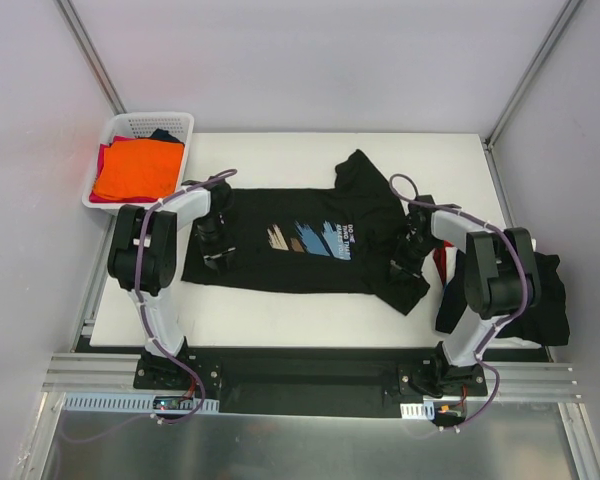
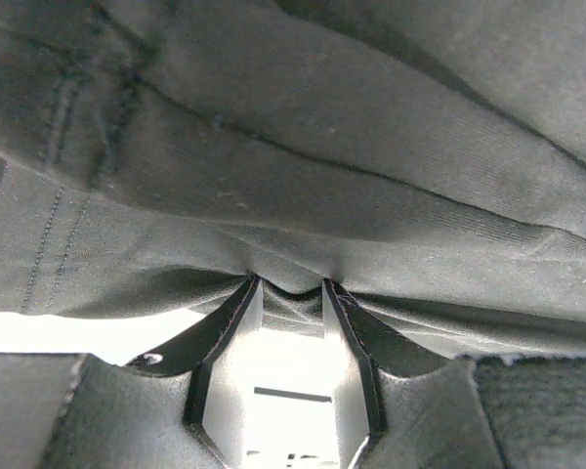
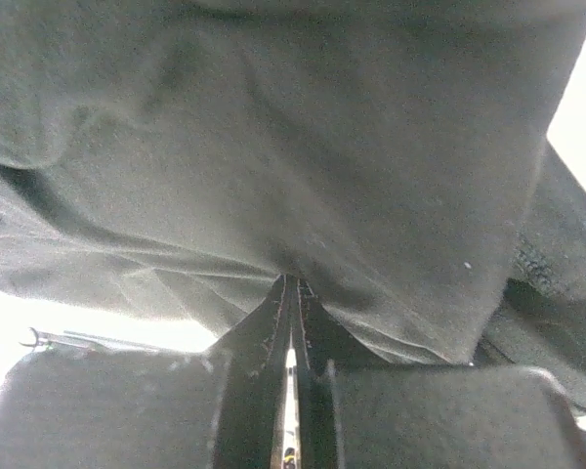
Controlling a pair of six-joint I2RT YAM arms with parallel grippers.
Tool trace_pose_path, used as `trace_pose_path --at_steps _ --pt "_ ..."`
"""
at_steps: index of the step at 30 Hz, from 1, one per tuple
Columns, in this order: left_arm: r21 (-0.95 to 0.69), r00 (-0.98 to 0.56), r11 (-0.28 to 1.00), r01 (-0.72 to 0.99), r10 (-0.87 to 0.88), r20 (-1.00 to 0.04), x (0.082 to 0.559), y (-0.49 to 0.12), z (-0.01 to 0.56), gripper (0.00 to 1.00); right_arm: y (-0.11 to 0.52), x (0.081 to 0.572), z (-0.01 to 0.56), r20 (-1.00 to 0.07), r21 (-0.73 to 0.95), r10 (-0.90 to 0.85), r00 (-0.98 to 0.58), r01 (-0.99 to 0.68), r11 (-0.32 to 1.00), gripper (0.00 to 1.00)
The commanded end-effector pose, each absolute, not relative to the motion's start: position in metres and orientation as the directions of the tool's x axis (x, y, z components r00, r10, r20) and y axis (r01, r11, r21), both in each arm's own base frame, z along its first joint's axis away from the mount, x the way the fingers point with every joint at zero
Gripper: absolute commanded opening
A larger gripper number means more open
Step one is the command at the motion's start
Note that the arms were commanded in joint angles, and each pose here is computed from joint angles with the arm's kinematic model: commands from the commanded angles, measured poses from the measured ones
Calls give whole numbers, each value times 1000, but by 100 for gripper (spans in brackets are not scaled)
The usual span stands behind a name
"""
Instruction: Fold and stack the t-shirts
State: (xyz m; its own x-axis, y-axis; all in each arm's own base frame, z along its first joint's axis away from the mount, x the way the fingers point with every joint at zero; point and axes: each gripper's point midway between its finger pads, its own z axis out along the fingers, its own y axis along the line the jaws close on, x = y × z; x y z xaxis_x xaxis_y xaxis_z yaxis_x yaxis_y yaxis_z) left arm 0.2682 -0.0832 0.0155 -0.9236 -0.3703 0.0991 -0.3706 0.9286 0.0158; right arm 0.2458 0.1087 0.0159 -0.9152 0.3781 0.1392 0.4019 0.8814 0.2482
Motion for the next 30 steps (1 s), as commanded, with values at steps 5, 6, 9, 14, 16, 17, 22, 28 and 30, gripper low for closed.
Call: trace_pose_path --at_steps 5,6,9,14,16,17,22,28,30 --pt "45 -918 926 -375 -378 119 258 -94 11 31 86 210 19 162 149 424 -891 446 882 1" --pt "46 -918 925 -377 -379 117 256 -94 13 31 85 209 19 162 147 424 -891 447 883 1" --pt "58 -916 923 -380 -384 115 248 -95 15 32 83 208 20 160 145 423 -892 445 884 1" --pt "81 -913 920 -384 -391 116 232 -91 17 32 79 210 21 161 149 428 -889 451 880 1" --pt "90 -910 918 -387 -396 121 228 -89 17 32 79 210 21 165 150 425 -890 449 881 1" --pt "92 -908 916 -391 -400 123 225 -88 17 32 79 212 21 165 154 424 -891 447 881 1" --pt "119 -910 913 -390 -402 100 226 -83 22 31 86 224 27 135 216 404 -905 424 879 16" --pt "117 -903 896 -428 -416 -109 269 -73 89 93 86 264 83 -61 298 389 -919 355 886 62" --pt "99 -895 896 -433 -415 -162 287 -75 115 99 88 283 105 -122 329 384 -915 328 886 70"
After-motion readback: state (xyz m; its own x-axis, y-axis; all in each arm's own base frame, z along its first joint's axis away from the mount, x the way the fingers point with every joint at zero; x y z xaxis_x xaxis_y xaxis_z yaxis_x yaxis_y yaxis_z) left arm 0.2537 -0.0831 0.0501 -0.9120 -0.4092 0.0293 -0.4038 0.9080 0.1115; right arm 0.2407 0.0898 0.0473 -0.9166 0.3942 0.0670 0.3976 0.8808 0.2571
